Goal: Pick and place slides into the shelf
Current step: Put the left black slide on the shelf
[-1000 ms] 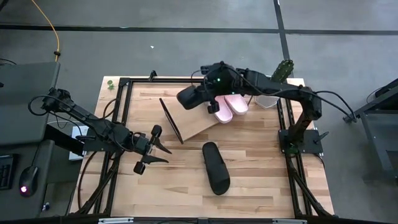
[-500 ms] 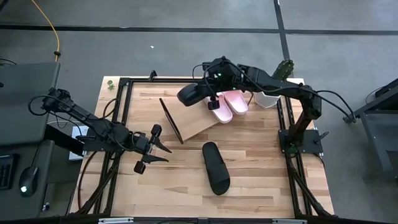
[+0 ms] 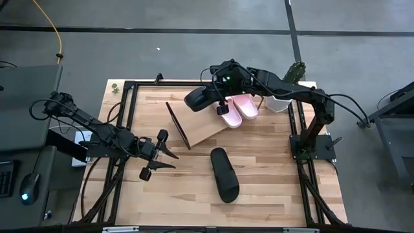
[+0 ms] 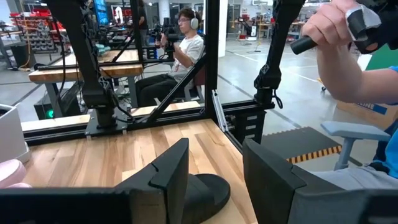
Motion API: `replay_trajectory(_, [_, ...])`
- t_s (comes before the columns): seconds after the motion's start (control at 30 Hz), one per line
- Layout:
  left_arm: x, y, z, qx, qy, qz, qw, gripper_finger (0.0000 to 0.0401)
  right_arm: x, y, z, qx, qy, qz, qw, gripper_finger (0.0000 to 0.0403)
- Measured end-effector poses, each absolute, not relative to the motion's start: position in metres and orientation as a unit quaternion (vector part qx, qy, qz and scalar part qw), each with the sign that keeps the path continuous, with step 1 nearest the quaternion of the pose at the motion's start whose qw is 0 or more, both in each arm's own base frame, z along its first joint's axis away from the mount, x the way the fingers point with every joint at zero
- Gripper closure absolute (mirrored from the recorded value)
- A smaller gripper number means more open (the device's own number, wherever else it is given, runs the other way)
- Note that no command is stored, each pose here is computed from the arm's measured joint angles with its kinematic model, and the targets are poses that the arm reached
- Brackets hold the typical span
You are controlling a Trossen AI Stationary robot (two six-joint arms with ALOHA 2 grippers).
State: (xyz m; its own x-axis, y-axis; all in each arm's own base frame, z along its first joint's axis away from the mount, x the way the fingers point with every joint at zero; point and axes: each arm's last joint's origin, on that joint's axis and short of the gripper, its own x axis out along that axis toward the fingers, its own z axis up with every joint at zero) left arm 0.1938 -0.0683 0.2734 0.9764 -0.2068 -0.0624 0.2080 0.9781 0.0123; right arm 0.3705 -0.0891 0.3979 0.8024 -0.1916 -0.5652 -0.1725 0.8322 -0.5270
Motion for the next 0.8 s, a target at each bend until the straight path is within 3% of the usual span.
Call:
replay_trajectory(0.27, [0.194, -0.068, 0.271, 0.011, 0.041, -0.104, 0.994, 0.0267, 0.375, -0.073, 0.396, -0.325, 0.316, -0.009, 0.892, 0.0403])
replay_trajectory(0.63, [0.194, -0.068, 0.270, 0.009, 0.046, -0.104, 0.993, 0.0267, 0.379, -0.077, 0.343, -0.344, 0.344, -0.032, 0.873, 0.0403])
replay_trajectory(0.8, [0.194, -0.068, 0.270, 0.009, 0.046, -0.104, 0.993, 0.0267, 0.364, -0.075, 0.334, -0.360, 0.309, -0.057, 0.878, 0.0403])
